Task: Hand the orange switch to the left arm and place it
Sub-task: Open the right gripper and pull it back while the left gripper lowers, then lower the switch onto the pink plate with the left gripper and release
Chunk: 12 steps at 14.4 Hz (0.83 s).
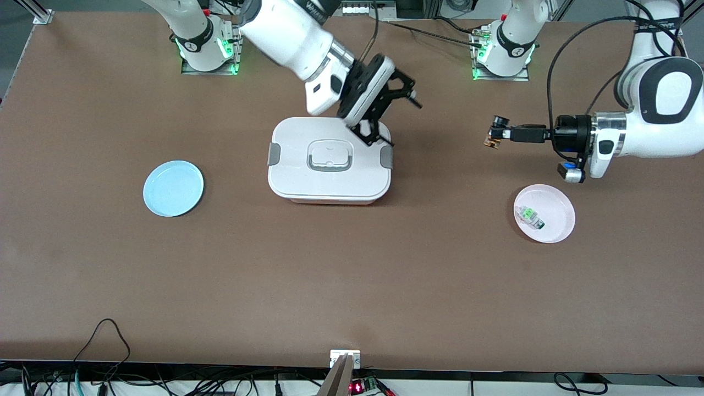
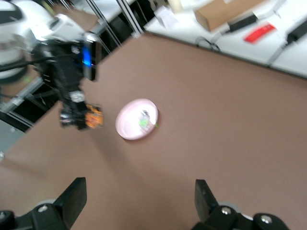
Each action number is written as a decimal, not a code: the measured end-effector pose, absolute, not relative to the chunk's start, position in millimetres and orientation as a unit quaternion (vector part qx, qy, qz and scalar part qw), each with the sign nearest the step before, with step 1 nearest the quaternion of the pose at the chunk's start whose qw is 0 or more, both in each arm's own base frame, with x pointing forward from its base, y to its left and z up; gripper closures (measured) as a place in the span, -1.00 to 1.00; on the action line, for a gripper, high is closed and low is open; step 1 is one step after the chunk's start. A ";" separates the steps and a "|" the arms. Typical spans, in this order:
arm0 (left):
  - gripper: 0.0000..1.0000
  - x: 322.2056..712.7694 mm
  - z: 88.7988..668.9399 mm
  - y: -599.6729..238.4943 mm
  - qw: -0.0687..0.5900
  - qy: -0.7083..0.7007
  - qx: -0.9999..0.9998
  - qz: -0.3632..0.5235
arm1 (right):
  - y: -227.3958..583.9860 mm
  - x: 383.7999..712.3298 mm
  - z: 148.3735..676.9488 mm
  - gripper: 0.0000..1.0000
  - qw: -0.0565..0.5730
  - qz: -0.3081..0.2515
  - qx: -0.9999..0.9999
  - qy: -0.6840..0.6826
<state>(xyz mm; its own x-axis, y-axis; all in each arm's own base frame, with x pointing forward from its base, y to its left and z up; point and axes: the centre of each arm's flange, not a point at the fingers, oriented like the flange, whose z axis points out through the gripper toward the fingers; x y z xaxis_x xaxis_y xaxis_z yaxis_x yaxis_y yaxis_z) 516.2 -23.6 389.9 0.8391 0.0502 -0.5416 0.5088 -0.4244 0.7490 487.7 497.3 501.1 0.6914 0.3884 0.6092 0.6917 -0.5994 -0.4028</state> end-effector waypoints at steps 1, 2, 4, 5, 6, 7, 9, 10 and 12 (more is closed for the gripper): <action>0.11 513.7 377.7 -11.5 0.477 0.164 0.834 -0.224 | 482.2 499.5 496.5 -1.00 0.302 -0.217 -0.874 -0.313; 0.11 512.5 366.5 -1.6 0.442 0.143 0.860 -0.213 | 468.3 509.0 492.6 -1.00 0.287 -0.200 -0.884 -0.311; 0.11 515.6 345.0 20.5 0.373 0.079 0.910 -0.165 | 435.7 528.0 484.0 -1.00 0.253 -0.164 -0.902 -0.310; 0.11 518.1 334.4 31.8 0.345 0.053 0.926 -0.144 | 415.5 538.8 479.4 -1.00 0.236 -0.146 -0.909 -0.312; 0.11 520.4 324.9 42.2 0.318 0.033 0.939 -0.129 | 391.9 550.5 475.6 -1.00 0.218 -0.129 -0.915 -0.314; 0.11 522.5 317.9 50.8 0.289 0.013 0.950 -0.120 | 365.7 562.7 471.7 -1.00 0.200 -0.115 -0.919 -0.319; 0.11 527.5 311.4 63.8 0.226 -0.020 0.968 -0.105 | 312.9 585.0 466.4 -1.00 0.173 -0.096 -0.922 -0.332; 0.11 531.6 310.2 70.1 0.194 -0.035 0.976 -0.093 | 288.2 593.8 464.5 -1.00 0.163 -0.087 -0.925 -0.332; 0.11 542.0 308.2 81.2 0.137 -0.058 0.987 -0.061 | 248.1 604.5 462.8 -1.00 0.150 -0.067 -0.933 -0.319</action>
<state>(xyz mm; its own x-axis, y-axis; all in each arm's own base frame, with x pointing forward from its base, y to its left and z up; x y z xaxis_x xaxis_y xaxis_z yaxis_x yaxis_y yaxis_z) 542.0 81.2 308.2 0.9857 -0.1315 -0.1049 -0.0980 -0.9558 0.2772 604.5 248.1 462.8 0.7877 0.5750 0.2211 0.6153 -0.7518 -0.2371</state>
